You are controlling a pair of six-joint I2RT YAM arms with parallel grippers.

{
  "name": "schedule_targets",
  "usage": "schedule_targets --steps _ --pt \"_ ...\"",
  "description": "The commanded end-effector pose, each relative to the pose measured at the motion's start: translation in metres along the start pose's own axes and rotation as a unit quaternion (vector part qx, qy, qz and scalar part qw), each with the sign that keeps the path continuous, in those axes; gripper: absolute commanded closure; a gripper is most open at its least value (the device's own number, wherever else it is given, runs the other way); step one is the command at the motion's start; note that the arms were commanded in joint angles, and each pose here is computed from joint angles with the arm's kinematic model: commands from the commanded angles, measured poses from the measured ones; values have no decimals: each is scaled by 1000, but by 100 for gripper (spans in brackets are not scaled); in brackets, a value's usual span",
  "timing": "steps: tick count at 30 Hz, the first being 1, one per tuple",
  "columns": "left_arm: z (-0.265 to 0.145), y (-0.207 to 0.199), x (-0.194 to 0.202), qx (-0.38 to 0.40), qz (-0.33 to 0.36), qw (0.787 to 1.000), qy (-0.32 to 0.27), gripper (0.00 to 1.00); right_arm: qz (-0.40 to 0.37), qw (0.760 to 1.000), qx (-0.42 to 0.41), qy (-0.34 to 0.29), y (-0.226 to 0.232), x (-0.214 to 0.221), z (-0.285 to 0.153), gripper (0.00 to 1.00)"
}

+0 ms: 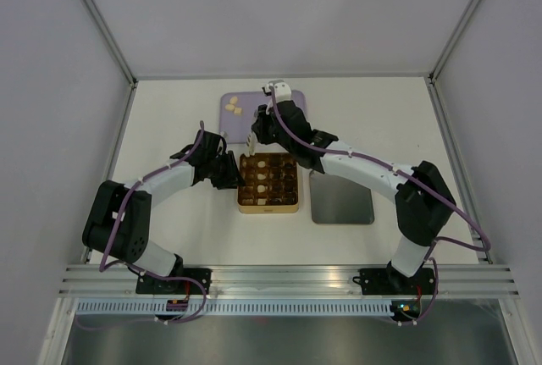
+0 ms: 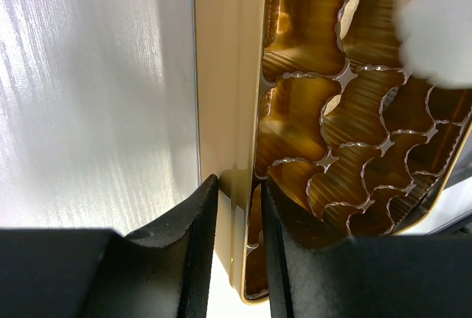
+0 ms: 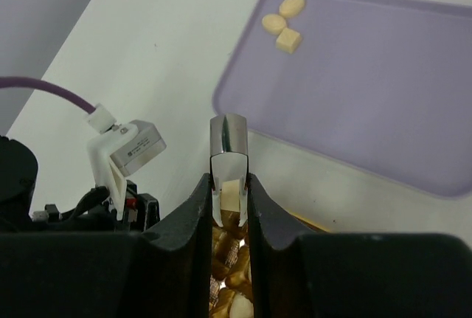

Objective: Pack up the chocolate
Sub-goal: Pick up the fake chocolate from the plate, then place the fake chocolate in the packing box.

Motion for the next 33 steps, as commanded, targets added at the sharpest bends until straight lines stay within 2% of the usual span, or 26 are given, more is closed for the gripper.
schedule_targets --steps 1,18,33 --pt "-5 -11 -11 17 5 1000 -21 65 17 999 -41 -11 22 -3 -4 96" --pt "-7 -10 -3 20 -2 1000 -19 65 -11 1000 22 0 13 33 9 96" --pt "-6 -9 -1 19 -5 1000 -16 65 -19 999 32 24 6 54 21 96"
Point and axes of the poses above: each gripper's point midway between its finger pads, its own z axis out along the fingers, its own y axis along the line the jaws close on, x = y × z, the point moved 2 cm from there along -z, back along the fingers, and after that the axes turned 7 degrees about z, right-handed, at the moved point
